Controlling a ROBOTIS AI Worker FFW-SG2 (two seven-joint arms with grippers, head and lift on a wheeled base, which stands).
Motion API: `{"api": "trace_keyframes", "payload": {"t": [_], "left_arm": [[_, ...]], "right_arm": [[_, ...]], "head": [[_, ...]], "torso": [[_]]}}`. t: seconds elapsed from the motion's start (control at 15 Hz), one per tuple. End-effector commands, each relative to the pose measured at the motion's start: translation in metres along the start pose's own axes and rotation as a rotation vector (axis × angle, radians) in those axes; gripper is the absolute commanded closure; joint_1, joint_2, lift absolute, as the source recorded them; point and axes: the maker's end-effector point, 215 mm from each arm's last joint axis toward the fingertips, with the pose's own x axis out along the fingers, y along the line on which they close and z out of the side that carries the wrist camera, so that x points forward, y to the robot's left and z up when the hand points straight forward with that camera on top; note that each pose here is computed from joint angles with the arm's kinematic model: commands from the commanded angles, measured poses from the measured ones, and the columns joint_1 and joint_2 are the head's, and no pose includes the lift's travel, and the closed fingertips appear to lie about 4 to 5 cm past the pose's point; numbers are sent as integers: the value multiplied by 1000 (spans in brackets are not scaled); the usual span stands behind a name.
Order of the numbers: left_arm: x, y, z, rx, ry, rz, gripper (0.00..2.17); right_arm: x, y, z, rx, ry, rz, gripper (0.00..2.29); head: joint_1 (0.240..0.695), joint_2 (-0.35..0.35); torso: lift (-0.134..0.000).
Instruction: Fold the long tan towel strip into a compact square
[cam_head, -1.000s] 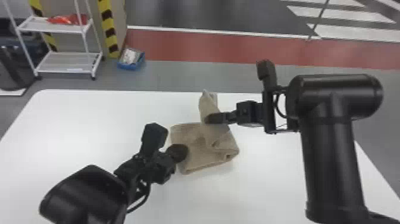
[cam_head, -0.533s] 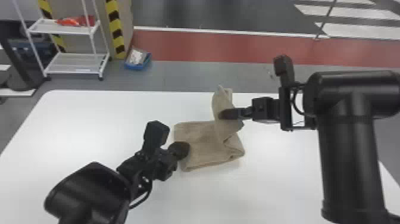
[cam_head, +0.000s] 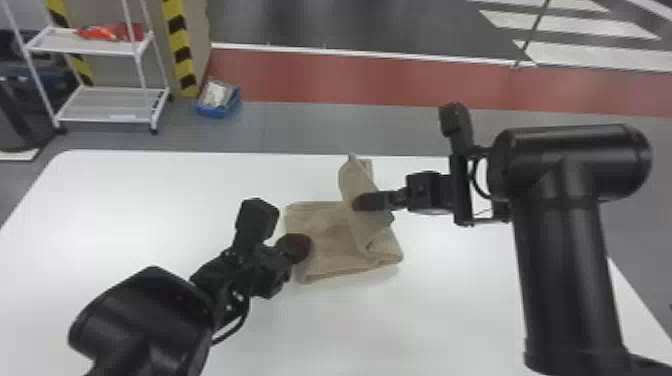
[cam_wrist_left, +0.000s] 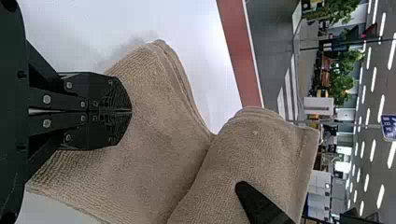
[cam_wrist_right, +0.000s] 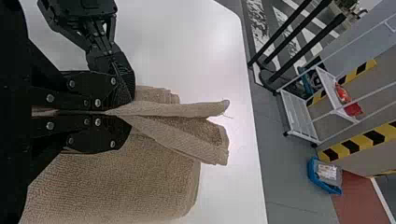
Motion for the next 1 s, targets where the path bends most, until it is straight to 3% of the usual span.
{"api": "trace_keyframes", "payload": {"t": [0.0,0.27,0.33,0.4,0.53,0.67,0.93], "left_arm": [[1,2,1,2,-3,3,2142],[2,3,4,3,-7,2,2142],[2,3,3,1,-8,2,2142],[1,2,2,0,-7,2,2142],[0,1,-1,-3,-4,0,2142],[0,2,-3,-2,-2,0,2142],[-2,-4,-12,-7,8,-4,2142]], "right_arm": [[9,6,-7,-6,26,3,1393],[29,16,-22,-15,81,7,1366],[34,21,-26,-15,93,12,1268],[39,19,-31,-13,103,-1,961],[43,16,-42,-5,118,-7,39],[43,17,-55,22,115,20,9],[22,18,-64,75,28,73,26]], "head": [[695,-124],[695,-106],[695,-98],[695,-93],[695,-84],[695,-82],[695,-83]], "torso": [[-124],[-124],[-124],[-124],[-124],[-124],[-124]]}}
